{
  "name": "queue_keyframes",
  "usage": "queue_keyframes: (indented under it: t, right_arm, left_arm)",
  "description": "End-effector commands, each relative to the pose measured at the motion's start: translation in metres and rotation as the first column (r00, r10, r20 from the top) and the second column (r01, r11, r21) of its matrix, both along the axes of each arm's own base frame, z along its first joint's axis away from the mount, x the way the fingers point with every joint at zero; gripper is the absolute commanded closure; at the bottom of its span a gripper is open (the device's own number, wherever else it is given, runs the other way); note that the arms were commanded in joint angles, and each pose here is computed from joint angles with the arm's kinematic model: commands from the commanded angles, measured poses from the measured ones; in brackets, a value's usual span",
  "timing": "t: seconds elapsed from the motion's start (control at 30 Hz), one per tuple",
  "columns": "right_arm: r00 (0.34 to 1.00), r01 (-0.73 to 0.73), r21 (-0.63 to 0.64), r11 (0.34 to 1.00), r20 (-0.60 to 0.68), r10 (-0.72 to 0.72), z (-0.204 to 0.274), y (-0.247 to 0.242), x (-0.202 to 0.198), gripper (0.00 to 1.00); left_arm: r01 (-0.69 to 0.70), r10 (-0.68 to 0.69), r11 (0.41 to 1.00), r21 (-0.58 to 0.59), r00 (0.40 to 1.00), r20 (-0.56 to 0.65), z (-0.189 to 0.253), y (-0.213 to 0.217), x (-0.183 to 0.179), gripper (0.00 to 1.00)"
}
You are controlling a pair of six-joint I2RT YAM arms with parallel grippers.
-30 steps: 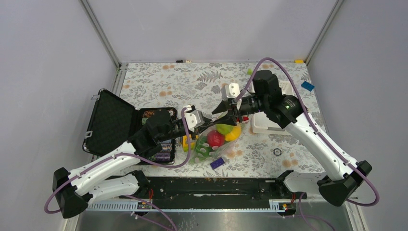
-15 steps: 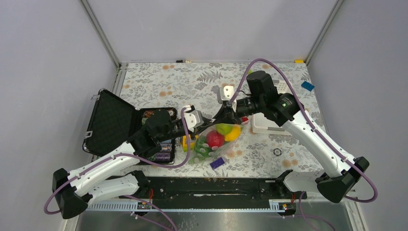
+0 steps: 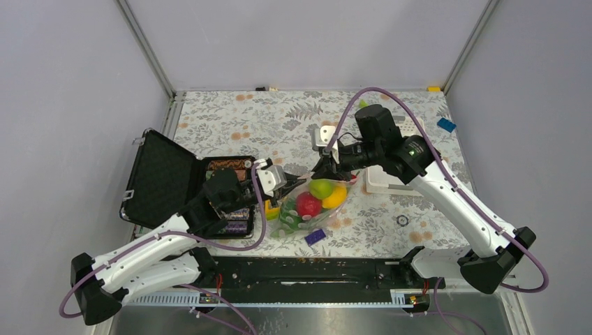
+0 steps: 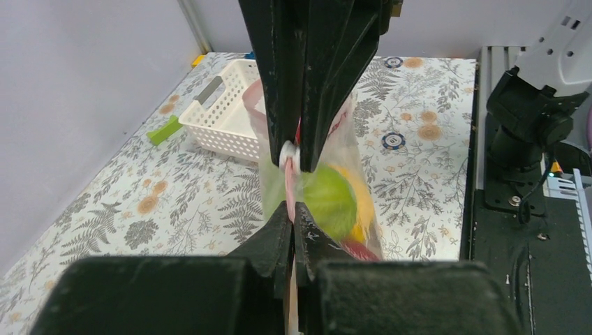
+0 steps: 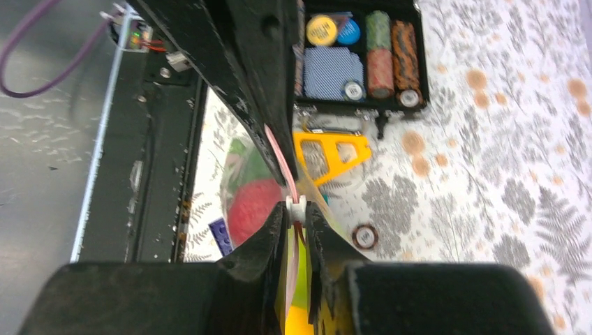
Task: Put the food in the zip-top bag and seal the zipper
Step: Zip the zipper food storage bag at the center of the board.
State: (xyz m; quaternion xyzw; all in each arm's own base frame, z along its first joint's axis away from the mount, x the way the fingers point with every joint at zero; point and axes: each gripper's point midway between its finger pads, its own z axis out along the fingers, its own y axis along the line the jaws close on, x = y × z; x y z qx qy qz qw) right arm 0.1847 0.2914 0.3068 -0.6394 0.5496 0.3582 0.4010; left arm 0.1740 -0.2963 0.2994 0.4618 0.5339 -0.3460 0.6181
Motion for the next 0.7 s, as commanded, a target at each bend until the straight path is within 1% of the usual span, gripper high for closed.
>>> queue_keyframes:
  t: [0.0, 0.17, 0.53, 0.6, 0.63, 0.67]
  right_arm:
    - [0.972, 0.227, -0.114, 0.967, 0.082, -0.219, -0.006, -0.026, 0.034, 1.00]
    - [0.935, 0.346, -0.156, 0.925, 0.139, -0.326, -0.012, -0.047, 0.049, 1.00]
    - [0.833, 0.552, -0.206, 0.808, 0.190, -0.520, -0.020, -0.099, 0.075, 1.00]
    - [0.806, 0.591, -0.209, 0.779, 0.192, -0.560, -0.020, -0.109, 0.082, 1.00]
    - [0.778, 0.628, -0.219, 0.747, 0.202, -0.595, -0.022, -0.118, 0.089, 1.00]
    - [0.762, 0.647, -0.224, 0.729, 0.204, -0.614, -0.023, -0.123, 0.093, 1.00]
  left_arm:
    - [-0.073, 0.079, 0.991, -0.115, 0.996, 0.046, 0.030, 0.012, 0.006, 1.00]
    - [-0.130, 0.136, 0.983, -0.131, 0.990, 0.038, 0.027, 0.021, 0.012, 1.00]
    - [-0.265, 0.270, 0.951, -0.162, 0.963, 0.012, 0.023, 0.042, 0.026, 1.00]
    - [-0.285, 0.291, 0.944, -0.167, 0.957, 0.009, 0.022, 0.046, 0.027, 1.00]
    - [-0.292, 0.297, 0.941, -0.169, 0.955, 0.008, 0.022, 0.048, 0.027, 1.00]
    - [-0.299, 0.305, 0.938, -0.172, 0.952, 0.007, 0.022, 0.049, 0.028, 1.00]
